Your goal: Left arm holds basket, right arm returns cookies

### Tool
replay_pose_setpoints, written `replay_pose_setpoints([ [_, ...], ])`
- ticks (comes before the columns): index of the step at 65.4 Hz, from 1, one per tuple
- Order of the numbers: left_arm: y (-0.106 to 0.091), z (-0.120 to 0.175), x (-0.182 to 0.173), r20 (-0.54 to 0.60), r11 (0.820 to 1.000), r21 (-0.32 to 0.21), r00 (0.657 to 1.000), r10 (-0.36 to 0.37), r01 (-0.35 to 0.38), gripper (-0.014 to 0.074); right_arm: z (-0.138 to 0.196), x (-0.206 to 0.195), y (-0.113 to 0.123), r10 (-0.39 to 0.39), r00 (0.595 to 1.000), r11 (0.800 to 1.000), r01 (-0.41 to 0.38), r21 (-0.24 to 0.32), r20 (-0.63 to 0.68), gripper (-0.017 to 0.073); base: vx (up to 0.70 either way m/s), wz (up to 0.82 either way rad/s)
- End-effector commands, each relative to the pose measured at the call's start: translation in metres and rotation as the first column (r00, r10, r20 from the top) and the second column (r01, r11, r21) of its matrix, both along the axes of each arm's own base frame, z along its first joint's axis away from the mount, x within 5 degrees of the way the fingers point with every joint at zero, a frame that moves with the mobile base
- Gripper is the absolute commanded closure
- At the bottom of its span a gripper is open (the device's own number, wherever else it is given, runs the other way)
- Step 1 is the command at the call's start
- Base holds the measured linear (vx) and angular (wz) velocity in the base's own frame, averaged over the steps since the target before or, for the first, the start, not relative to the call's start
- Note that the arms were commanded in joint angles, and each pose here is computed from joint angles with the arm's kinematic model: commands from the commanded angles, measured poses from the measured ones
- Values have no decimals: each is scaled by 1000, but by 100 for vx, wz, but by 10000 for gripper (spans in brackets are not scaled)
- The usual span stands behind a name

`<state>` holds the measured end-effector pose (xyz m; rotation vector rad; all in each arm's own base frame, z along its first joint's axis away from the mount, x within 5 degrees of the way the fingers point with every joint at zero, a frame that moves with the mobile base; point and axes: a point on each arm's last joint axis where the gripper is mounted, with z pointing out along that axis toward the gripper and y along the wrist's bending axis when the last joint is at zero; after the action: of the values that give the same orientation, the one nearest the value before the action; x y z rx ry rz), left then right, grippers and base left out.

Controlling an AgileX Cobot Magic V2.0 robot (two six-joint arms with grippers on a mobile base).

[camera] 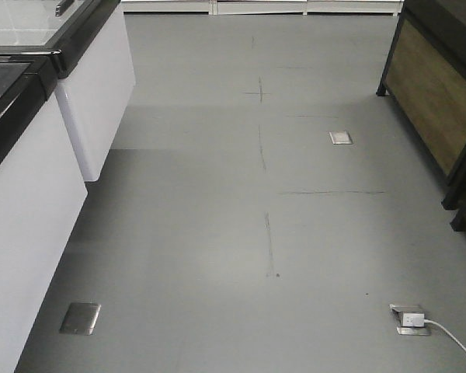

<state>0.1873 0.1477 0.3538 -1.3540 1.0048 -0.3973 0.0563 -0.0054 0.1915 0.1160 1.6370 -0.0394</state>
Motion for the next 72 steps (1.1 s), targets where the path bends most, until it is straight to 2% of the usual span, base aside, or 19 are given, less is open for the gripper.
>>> replay_pose_setpoints([
  [1,5,17,3,171,999,38,985,7,-14,80,1,0,-1,-7,998,1000,8,-19,66,565,0,0],
  [8,9,10,9,205,999,-45,978,19,-10,80,1,0,-1,-7,998,1000,8,-19,66,565,0,0],
  [14,12,7,13,232,997,-73,973,24,-7,80,1,0,-1,-7,998,1000,8,-19,66,565,0,0],
  [28,19,9,20,330,1000,-11,944,11,-7,80,1,0,-1,-7,998,1000,8,-19,66,565,0,0],
  [55,29,-2,28,358,998,-62,932,52,-32,80,1,0,-1,-7,998,1000,8,-19,66,565,0,0],
  [72,36,-7,35,398,999,-27,916,50,-43,80,1,0,-1,-7,998,1000,8,-19,66,565,0,0],
])
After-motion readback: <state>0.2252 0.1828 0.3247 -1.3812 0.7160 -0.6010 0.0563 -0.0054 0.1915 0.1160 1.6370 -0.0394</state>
